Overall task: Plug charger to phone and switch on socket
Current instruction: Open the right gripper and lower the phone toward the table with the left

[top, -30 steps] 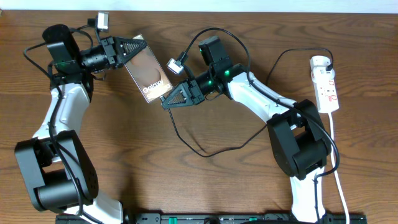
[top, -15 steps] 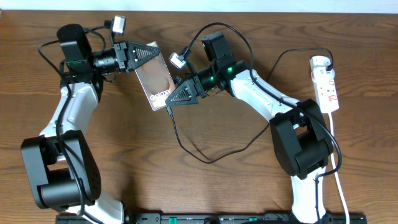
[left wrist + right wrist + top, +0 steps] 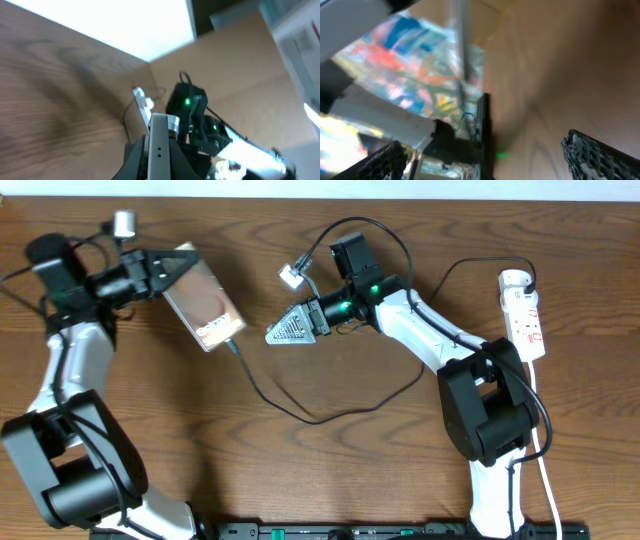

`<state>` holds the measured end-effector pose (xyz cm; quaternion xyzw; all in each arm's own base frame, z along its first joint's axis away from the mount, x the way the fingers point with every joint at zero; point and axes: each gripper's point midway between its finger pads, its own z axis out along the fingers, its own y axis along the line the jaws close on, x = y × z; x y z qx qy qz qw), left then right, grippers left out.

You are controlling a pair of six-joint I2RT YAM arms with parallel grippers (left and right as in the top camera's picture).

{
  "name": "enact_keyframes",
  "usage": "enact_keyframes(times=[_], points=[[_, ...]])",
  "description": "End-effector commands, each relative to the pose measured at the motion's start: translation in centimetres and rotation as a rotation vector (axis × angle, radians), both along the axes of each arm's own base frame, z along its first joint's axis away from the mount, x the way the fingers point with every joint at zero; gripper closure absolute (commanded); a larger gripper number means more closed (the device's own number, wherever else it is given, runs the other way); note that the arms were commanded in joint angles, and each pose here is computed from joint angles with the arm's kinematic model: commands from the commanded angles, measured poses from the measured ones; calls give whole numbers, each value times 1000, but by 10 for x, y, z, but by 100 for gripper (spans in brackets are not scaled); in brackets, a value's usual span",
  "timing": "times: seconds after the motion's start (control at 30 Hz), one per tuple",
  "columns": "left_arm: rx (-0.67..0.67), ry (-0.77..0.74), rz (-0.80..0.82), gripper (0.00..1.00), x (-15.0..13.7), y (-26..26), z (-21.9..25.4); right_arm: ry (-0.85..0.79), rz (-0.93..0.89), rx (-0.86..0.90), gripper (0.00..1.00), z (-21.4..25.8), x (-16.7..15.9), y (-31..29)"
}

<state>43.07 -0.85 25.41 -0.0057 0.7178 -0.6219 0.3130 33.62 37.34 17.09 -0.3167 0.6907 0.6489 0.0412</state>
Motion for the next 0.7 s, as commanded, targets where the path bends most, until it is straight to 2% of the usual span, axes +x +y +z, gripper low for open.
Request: enact_keyframes(times=[0.0,0.1,0.23,0.3,0.47,0.67], points=[[-11,82,112,93,0,33,-14,-48,-172,-189,1,-26,32,-14],[23,195,191,93,-3,41,-44,-27,-266,-326,1,-49,45,-28],[239,461,309,93,-21,44,-116,-15,-364,-483,1,-74,58,-49],[321,531,279,93,-34,35,-136,-14,-387,-521,1,-80,61,-56],[415,635,215,93,-49,11,-168,-14,-398,-536,1,-82,63,-60],[430,716,125,92,-55,-15,-204,-9,-398,-540,1,-83,62,-60]])
